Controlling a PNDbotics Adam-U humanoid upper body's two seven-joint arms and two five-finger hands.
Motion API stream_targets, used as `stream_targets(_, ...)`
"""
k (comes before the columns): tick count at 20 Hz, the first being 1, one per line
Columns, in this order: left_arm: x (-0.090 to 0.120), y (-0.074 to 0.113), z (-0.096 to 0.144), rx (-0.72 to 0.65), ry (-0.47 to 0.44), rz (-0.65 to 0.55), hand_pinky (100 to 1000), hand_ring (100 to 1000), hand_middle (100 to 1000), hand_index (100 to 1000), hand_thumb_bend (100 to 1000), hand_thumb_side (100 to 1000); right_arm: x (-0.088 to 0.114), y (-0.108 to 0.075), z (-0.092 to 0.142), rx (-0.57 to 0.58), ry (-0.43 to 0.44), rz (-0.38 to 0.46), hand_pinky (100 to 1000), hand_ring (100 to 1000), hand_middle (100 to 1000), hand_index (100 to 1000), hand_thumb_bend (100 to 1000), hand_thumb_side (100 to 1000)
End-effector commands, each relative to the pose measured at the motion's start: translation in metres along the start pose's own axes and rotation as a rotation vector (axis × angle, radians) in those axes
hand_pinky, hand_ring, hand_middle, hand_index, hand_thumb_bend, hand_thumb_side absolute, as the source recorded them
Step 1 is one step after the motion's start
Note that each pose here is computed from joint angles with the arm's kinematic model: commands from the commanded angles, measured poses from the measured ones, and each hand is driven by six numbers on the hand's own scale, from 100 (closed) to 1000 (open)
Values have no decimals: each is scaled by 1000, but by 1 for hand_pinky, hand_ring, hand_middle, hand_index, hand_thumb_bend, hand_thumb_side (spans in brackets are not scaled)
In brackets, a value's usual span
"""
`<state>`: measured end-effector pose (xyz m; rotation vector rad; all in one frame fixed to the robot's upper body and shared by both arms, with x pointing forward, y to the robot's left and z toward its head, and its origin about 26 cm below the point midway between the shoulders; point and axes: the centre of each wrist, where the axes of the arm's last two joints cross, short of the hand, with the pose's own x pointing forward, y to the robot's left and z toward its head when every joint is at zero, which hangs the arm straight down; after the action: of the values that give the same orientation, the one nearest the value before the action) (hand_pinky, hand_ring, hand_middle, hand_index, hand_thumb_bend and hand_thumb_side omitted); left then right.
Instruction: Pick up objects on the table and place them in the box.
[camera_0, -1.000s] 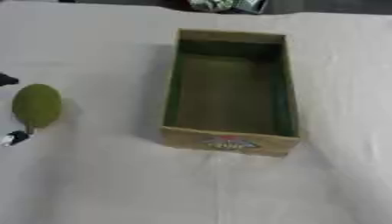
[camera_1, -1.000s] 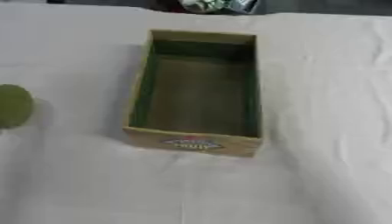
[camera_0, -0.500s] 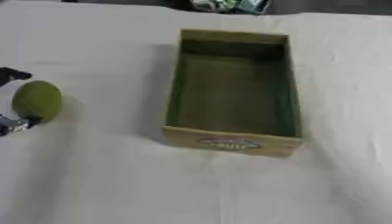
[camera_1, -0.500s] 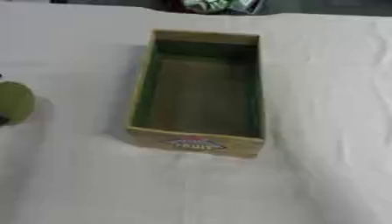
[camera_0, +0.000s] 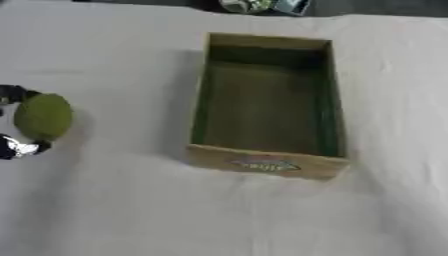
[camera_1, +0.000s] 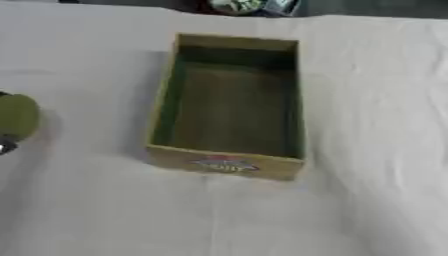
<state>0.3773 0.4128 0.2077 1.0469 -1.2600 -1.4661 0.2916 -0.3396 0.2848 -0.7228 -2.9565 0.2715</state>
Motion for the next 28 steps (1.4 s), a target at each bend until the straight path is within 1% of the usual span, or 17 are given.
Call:
stream_targets(1, -5, 11, 1, 45, 27, -2, 764, 772, 713, 908, 305, 419, 4, -2, -7, 0, -24, 0, 863, 774, 579, 828, 100, 472)
stream_targets(2, -5, 11, 0, 53, 29, 7, 745, 755, 693, 893, 260, 377, 4, -2, -7, -1, -23, 0, 863, 774, 579, 828, 100, 470)
stream_targets(4, -4, 11, -1, 65, 24, 18, 713, 729, 666, 863, 212, 351, 4, -2, -7, -1, -21, 0, 863, 774, 578, 829, 100, 470)
stream_targets(5, -3, 12, -1, 70, 19, 19, 704, 719, 655, 851, 203, 334, 4, -2, -7, -1, -20, 0, 864, 774, 578, 829, 100, 470)
stream_targets(6, -3, 12, -1, 75, 15, 20, 682, 696, 632, 832, 189, 292, 4, -2, -7, -1, -19, 0, 864, 775, 578, 829, 100, 470)
stream_targets(8, -3, 12, -1, 94, 16, 16, 623, 634, 577, 775, 190, 128, 4, -2, -6, -1, -18, -1, 864, 775, 578, 829, 100, 470)
stream_targets(9, -3, 13, -1, 108, 19, 11, 588, 606, 552, 749, 179, 100, 4, -2, -6, -2, -17, -1, 864, 775, 577, 829, 100, 470)
stream_targets(12, -3, 14, 0, 178, 27, -13, 511, 553, 515, 711, 165, 100, 4, -2, -6, -2, -16, 0, 864, 775, 577, 829, 100, 470)
stream_targets(14, -1, 17, 0, 247, 25, -46, 454, 521, 487, 676, 109, 100, 4, -2, -6, -2, -16, 0, 865, 774, 577, 829, 100, 470)
stream_targets(15, 0, 17, 0, 276, 22, -61, 450, 519, 485, 674, 103, 100, 4, -2, -6, -2, -16, 0, 864, 774, 577, 829, 100, 470)
stream_targets(17, 3, 20, 0, 328, 11, -81, 409, 502, 473, 652, 100, 118, 4, -2, -7, -2, -17, 0, 864, 774, 577, 829, 100, 470)
stream_targets(21, 12, 29, 1, 414, -23, -108, 388, 493, 465, 639, 100, 118, 4, -2, -7, -1, -18, 0, 864, 774, 577, 829, 100, 470)
stream_targets(24, 28, 42, 0, 478, -86, -146, 361, 478, 448, 620, 100, 100, 4, -3, -8, 0, -21, 2, 861, 771, 579, 828, 100, 464)
stream_targets(26, 42, 52, -3, 514, -136, -174, 360, 477, 448, 613, 100, 100, 4, -4, -8, 2, -24, 5, 860, 770, 579, 827, 100, 453)
stream_targets(28, 60, 66, -9, 559, -198, -194, 359, 477, 448, 609, 100, 100, 4, -5, -9, 4, -26, 8, 858, 768, 580, 826, 100, 441)
